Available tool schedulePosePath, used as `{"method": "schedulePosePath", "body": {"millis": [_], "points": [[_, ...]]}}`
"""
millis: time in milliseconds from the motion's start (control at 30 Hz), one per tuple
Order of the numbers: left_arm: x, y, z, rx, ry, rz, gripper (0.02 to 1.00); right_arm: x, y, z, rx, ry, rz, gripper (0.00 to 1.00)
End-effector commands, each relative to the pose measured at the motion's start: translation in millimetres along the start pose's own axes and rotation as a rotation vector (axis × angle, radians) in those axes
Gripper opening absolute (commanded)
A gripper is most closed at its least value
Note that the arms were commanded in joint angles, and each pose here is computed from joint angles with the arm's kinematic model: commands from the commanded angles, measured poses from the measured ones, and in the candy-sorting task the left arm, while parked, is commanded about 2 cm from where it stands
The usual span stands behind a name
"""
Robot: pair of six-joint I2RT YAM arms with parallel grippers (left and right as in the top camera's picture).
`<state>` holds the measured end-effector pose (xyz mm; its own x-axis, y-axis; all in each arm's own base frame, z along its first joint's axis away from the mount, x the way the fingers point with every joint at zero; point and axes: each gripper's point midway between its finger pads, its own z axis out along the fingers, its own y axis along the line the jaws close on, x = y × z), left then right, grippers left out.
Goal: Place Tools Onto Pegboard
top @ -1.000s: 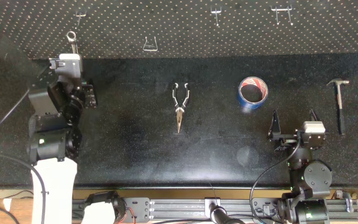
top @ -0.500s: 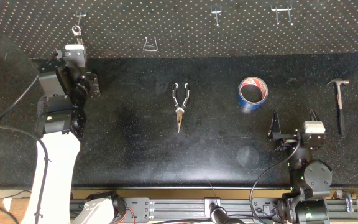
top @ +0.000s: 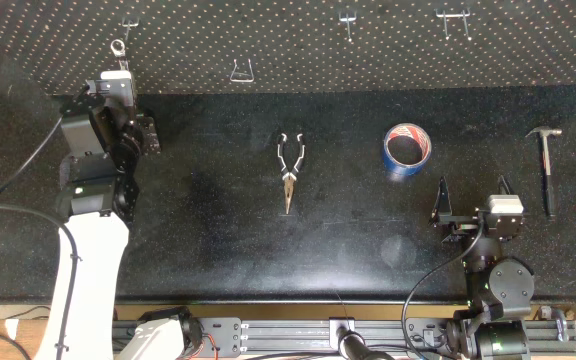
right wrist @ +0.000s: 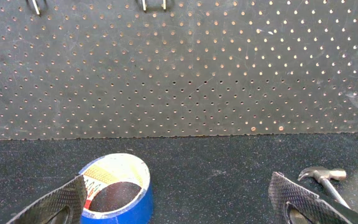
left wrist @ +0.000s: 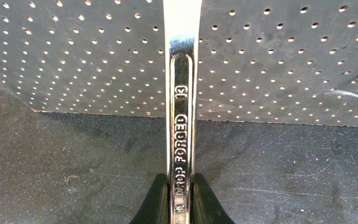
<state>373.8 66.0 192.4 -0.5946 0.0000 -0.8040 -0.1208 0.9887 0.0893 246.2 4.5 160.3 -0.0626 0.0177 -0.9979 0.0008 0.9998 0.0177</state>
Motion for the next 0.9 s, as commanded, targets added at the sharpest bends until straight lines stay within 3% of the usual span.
{"method": "schedulePosePath", "body": {"millis": [33,433,600,900], "points": [[-2,14,4,-0.041,-0.003,-0.034,0.029,1,-3,0,0.016,0.000,0.014,0.958],[-5,-10,-4,0.054,-0.014,0.002,0.027,1,-3,0,0.016,0.001,0.014,0.958],[-3,7,2,-0.024,-0.006,-0.020,0.027,1,-3,0,0.016,0.001,0.014,0.958],[5,5,13,-0.019,0.027,-0.018,0.027,1,-3,0,0.016,0.001,0.014,0.958]]}}
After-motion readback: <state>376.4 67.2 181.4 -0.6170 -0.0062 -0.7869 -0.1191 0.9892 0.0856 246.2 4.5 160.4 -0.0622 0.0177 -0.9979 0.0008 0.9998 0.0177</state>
